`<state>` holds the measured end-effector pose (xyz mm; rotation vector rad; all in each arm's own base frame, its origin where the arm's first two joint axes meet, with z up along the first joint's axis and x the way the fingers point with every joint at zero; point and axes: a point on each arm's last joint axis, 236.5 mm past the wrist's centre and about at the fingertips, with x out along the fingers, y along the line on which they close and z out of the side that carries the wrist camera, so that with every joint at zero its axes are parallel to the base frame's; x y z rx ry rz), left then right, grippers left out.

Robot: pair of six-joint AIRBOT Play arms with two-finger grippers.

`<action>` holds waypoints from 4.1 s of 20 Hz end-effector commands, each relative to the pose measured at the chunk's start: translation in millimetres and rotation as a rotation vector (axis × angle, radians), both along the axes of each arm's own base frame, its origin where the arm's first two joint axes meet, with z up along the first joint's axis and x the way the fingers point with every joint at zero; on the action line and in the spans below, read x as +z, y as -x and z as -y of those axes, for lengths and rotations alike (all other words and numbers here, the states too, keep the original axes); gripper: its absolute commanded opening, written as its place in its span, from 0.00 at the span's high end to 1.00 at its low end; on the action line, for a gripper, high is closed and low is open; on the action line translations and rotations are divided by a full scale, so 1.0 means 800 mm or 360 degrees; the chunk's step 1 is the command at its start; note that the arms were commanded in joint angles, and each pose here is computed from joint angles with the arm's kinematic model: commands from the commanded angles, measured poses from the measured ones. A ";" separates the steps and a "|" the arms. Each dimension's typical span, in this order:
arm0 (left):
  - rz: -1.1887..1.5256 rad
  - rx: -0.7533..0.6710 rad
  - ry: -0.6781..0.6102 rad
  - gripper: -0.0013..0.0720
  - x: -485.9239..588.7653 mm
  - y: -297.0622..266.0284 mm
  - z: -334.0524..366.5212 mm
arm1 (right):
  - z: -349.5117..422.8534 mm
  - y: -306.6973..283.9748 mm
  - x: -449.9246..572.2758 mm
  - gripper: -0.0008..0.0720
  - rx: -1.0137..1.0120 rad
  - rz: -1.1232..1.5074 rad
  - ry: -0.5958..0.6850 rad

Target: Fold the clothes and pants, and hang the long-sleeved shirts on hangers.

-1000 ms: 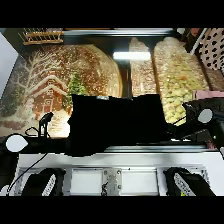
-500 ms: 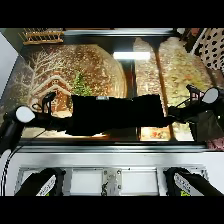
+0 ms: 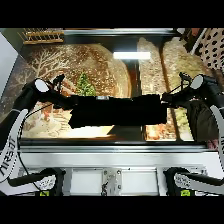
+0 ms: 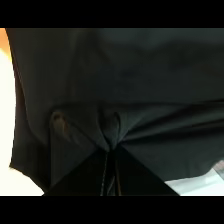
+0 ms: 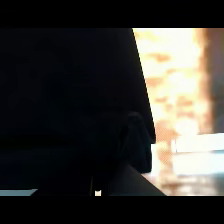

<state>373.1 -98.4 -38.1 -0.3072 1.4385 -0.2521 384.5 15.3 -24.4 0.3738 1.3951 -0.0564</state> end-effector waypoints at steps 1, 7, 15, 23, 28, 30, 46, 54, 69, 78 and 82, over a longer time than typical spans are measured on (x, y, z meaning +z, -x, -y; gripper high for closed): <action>-0.0017 0.0026 0.0002 0.97 -0.020 -0.035 -0.008 | -0.010 -0.042 -0.009 0.96 -0.0042 0.0149 -0.0044; 0.0087 -0.0022 0.0007 0.39 -0.020 -0.083 0.004 | -0.029 -0.096 -0.001 0.36 -0.0189 0.0386 -0.0209; 0.0436 -0.0027 0.0024 0.49 0.087 -0.136 0.010 | 0.013 -0.081 0.037 0.12 -0.0044 0.0463 -0.0281; 0.0334 -0.0159 0.0386 0.97 0.065 -0.052 0.169 | 0.104 0.005 -0.053 0.12 0.0102 0.0071 -0.0508; 0.0317 -0.0268 0.0433 0.97 0.051 -0.025 0.232 | 0.064 -0.003 -0.094 0.12 0.0101 0.0011 -0.0804; 0.0307 -0.0274 0.0449 0.97 0.052 -0.026 0.250 | 0.030 -0.006 -0.097 0.12 0.0127 -0.0019 -0.0947; 0.0324 -0.0297 0.0442 0.97 0.027 -0.051 0.283 | 0.023 -0.015 -0.064 0.96 0.0130 -0.0003 -0.0699; 0.0175 -0.0421 0.0411 0.97 -0.047 -0.018 0.345 | 0.068 0.006 0.054 0.96 0.0221 -0.0004 -0.0298; 0.0071 -0.0706 0.0444 0.97 -0.097 0.023 0.468 | -0.082 0.002 0.145 0.96 0.0650 0.0083 -0.0125; 0.0150 -0.0629 0.0457 0.97 -0.066 -0.015 0.443 | -0.150 0.016 0.151 0.96 0.0709 0.0064 -0.0219; 0.0315 -0.0538 0.0355 0.97 -0.008 -0.083 0.362 | -0.192 0.014 0.157 0.96 0.0732 0.0122 -0.0293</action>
